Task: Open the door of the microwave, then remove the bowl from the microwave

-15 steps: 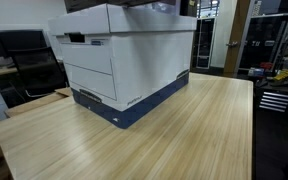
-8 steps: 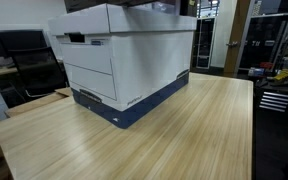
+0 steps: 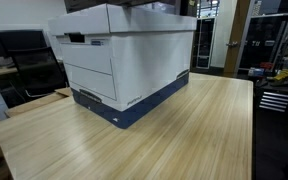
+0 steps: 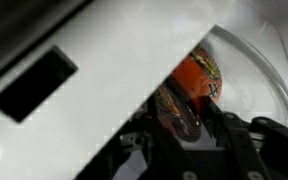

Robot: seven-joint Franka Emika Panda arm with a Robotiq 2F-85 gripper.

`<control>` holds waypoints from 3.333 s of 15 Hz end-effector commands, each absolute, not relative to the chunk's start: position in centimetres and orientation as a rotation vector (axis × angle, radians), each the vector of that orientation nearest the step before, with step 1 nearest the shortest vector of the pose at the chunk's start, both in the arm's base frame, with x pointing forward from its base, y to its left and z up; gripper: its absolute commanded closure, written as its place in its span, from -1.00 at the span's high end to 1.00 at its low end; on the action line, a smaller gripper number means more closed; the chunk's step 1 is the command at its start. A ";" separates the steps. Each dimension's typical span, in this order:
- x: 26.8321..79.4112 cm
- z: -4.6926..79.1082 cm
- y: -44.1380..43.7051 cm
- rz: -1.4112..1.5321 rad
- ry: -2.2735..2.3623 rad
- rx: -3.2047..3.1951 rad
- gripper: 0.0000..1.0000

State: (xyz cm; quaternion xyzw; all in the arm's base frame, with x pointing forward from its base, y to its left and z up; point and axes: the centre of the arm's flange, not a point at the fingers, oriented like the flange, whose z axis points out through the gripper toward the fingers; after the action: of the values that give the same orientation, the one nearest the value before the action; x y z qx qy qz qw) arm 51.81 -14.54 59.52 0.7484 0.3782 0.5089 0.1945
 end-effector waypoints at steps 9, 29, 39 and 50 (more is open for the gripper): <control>51.0 60.2 -15.2 1.390 1.087 2.111 -0.91; 39.3 60.7 -10.0 1.308 1.092 2.194 -0.91; 36.8 62.2 -7.1 1.143 1.170 2.247 -0.91; 36.0 61.9 -5.9 0.951 1.220 2.233 -0.91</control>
State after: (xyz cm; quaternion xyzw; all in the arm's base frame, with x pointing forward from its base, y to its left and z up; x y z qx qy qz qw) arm 36.70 -6.38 61.96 0.7993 0.4392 0.3561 0.2035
